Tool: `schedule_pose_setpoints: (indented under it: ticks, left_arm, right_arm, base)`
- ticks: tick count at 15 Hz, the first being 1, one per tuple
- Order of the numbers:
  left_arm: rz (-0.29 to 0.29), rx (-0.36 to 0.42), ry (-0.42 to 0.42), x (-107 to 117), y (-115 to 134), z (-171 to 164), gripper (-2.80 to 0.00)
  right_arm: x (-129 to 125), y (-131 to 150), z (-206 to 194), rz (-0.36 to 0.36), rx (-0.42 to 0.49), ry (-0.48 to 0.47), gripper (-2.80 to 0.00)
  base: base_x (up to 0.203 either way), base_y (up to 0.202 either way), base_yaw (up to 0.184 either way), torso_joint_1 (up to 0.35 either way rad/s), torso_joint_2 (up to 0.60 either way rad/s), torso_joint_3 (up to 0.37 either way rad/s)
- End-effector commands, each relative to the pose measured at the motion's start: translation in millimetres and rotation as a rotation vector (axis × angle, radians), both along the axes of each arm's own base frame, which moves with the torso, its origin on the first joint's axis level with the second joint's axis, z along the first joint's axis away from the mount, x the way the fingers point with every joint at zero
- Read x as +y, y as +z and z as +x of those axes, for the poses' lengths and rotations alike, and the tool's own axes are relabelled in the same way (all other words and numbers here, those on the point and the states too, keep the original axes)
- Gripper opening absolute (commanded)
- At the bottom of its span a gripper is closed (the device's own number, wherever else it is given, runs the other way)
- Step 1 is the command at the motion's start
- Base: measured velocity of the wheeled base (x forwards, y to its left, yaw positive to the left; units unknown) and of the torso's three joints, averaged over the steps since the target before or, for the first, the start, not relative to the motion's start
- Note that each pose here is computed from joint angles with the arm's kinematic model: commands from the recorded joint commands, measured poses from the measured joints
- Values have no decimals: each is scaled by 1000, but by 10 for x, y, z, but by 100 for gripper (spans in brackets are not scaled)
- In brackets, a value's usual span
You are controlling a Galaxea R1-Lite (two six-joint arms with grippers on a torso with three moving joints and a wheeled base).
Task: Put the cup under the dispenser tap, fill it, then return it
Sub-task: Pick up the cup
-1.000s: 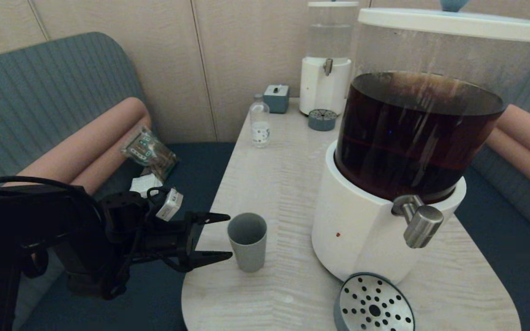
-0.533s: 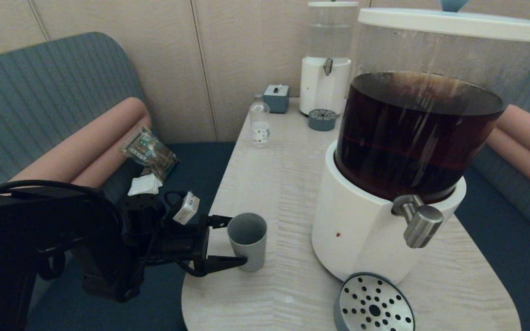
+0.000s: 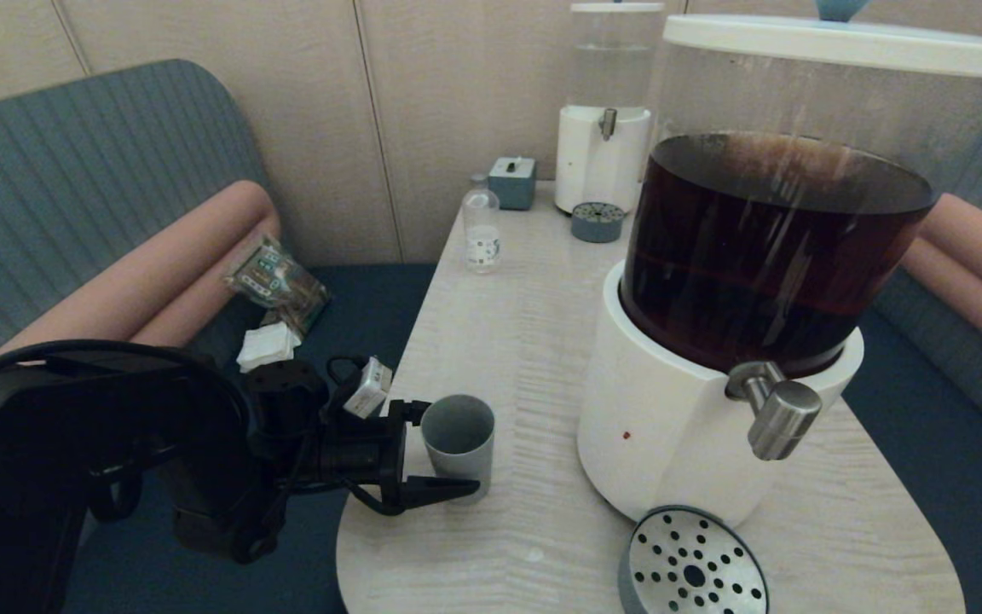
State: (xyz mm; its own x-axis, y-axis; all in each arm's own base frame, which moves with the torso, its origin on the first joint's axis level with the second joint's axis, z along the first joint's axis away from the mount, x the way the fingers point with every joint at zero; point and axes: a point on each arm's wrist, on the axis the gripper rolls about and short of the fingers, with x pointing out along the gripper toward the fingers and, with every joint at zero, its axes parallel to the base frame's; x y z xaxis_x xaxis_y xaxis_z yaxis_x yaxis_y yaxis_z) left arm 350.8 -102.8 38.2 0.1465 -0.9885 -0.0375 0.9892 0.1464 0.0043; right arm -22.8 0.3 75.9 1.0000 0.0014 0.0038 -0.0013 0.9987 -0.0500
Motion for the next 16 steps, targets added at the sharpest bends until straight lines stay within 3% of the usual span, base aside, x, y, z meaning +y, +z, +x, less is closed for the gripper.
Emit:
schedule_pose_setpoints:
  ticks: [1, 6, 7, 16]
  left_arm:
    - [-1, -7, -7, -28, -2, -4, 0]
    - [-5, -13, -6, -71, -16, 22, 0]
    - [-5, -13, -3, -72, -19, 27, -280]
    - [-9, -6, 5, -39, 112, -83, -280]
  right_arm:
    - [0, -26, 4, -1, 5, 0, -280]
    - [0, -26, 4, -1, 5, 0, -280]
    - [0, -26, 4, -1, 5, 0, -280]
    - [0, -26, 4, -1, 5, 0, -280]
  base:
    - [0, 0, 0, 0, 0, 0]
    - [0, 0, 0, 0, 0, 0]
    - [0, 0, 0, 0, 0, 0]
    - [0, 0, 0, 0, 0, 0]
